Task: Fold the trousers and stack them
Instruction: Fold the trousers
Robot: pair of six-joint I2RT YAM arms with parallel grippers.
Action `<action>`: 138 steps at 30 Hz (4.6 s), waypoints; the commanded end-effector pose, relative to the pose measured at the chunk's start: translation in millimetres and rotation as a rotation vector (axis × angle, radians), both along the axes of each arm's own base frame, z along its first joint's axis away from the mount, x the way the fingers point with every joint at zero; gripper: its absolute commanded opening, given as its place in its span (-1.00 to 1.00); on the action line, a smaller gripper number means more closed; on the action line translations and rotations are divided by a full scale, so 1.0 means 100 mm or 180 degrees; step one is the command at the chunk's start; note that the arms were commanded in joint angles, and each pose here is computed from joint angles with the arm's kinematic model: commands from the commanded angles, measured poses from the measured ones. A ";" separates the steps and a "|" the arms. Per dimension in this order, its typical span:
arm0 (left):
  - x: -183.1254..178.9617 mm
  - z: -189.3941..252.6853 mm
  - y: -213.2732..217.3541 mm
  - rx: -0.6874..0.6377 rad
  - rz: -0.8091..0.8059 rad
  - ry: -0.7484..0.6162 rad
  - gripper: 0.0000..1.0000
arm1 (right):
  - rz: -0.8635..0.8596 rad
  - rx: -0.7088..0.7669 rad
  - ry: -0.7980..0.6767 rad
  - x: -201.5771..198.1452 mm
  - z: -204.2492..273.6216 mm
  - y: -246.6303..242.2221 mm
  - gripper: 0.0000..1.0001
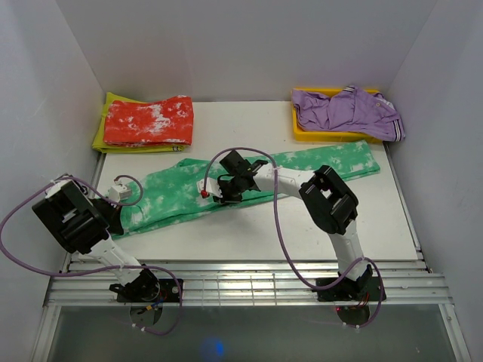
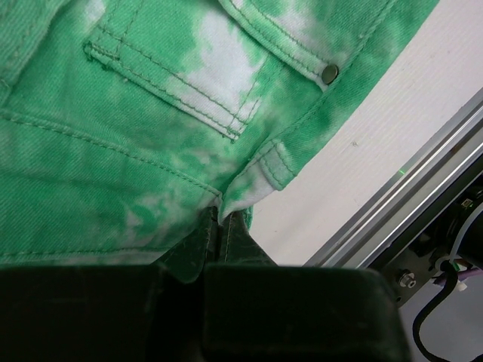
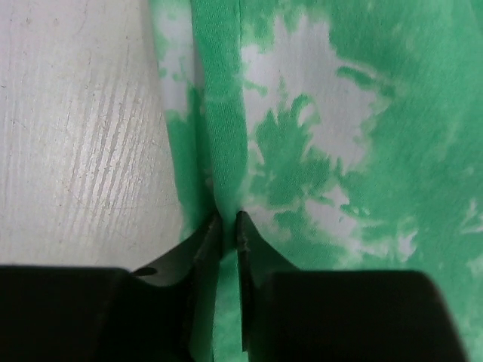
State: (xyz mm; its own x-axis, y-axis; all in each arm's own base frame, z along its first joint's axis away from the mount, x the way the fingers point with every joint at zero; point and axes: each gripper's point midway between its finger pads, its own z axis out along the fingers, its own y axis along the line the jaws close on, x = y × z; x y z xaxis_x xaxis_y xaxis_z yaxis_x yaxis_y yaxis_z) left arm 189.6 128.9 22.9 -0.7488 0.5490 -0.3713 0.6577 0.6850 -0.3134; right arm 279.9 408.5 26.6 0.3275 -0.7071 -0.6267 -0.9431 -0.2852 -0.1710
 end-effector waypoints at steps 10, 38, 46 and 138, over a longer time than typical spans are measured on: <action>0.09 -0.15 0.42 0.0499 -0.0155 -0.0070 -1.00 | -0.0111 0.0062 -0.0281 0.14 0.50 -0.07 -0.84; 0.08 -0.15 0.44 0.0514 -0.0164 -0.0058 -1.00 | -0.0047 -0.0261 0.0028 0.04 0.20 -0.29 -0.25; 0.08 -0.15 0.45 0.0518 -0.0160 -0.0055 -1.00 | -0.0064 -0.0343 -0.0010 0.08 0.17 -0.35 -0.84; 0.44 -0.28 0.42 0.0807 0.1292 0.0032 0.08 | -0.5262 -0.1368 0.1440 0.46 -0.47 -5.72 -0.34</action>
